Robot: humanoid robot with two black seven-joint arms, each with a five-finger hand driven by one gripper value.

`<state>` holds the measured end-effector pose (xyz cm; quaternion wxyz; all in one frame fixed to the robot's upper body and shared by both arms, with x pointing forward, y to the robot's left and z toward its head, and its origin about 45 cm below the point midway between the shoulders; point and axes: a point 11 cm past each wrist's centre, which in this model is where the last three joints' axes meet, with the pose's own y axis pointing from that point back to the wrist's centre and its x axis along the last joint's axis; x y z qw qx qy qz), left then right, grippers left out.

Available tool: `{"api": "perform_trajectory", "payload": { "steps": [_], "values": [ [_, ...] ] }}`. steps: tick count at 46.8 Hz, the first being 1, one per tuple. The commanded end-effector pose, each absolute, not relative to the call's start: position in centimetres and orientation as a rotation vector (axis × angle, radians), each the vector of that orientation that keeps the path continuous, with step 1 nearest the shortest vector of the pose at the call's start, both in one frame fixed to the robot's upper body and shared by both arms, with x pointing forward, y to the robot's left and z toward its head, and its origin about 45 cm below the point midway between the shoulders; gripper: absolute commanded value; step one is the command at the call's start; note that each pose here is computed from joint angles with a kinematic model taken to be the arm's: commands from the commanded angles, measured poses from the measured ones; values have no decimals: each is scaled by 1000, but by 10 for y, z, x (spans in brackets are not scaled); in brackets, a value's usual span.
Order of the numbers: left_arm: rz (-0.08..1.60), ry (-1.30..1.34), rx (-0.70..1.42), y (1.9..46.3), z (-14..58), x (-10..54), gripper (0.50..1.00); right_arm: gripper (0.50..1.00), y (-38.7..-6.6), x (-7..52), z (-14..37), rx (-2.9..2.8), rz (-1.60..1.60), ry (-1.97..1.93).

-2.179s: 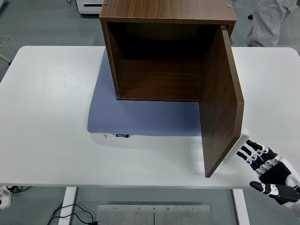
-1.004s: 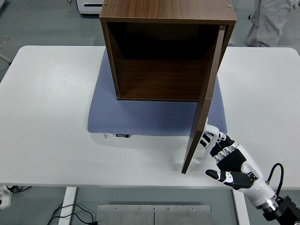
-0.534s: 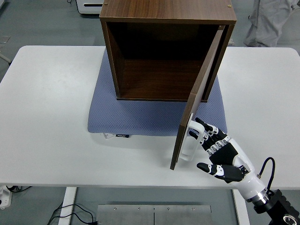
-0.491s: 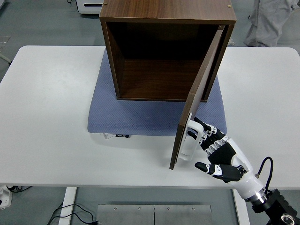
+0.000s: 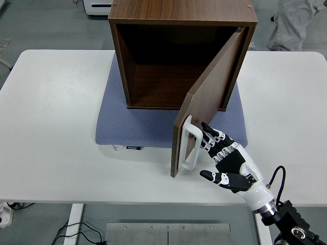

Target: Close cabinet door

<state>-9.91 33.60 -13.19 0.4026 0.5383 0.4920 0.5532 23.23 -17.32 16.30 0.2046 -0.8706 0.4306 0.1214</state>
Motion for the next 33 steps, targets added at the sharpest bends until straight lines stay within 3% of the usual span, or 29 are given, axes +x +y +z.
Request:
{"api": "perform_trajectory", "payload": {
  "steps": [1, 33],
  "values": [
    [1398, 1243, 1360, 336, -132, -99, 1000, 1000, -171, 234, 162, -2421, 336, 1214],
    [1397, 1244, 1361, 336, -132, -100, 1000, 1000, -154, 249, 159, -2414, 323, 1255]
  ]
}}
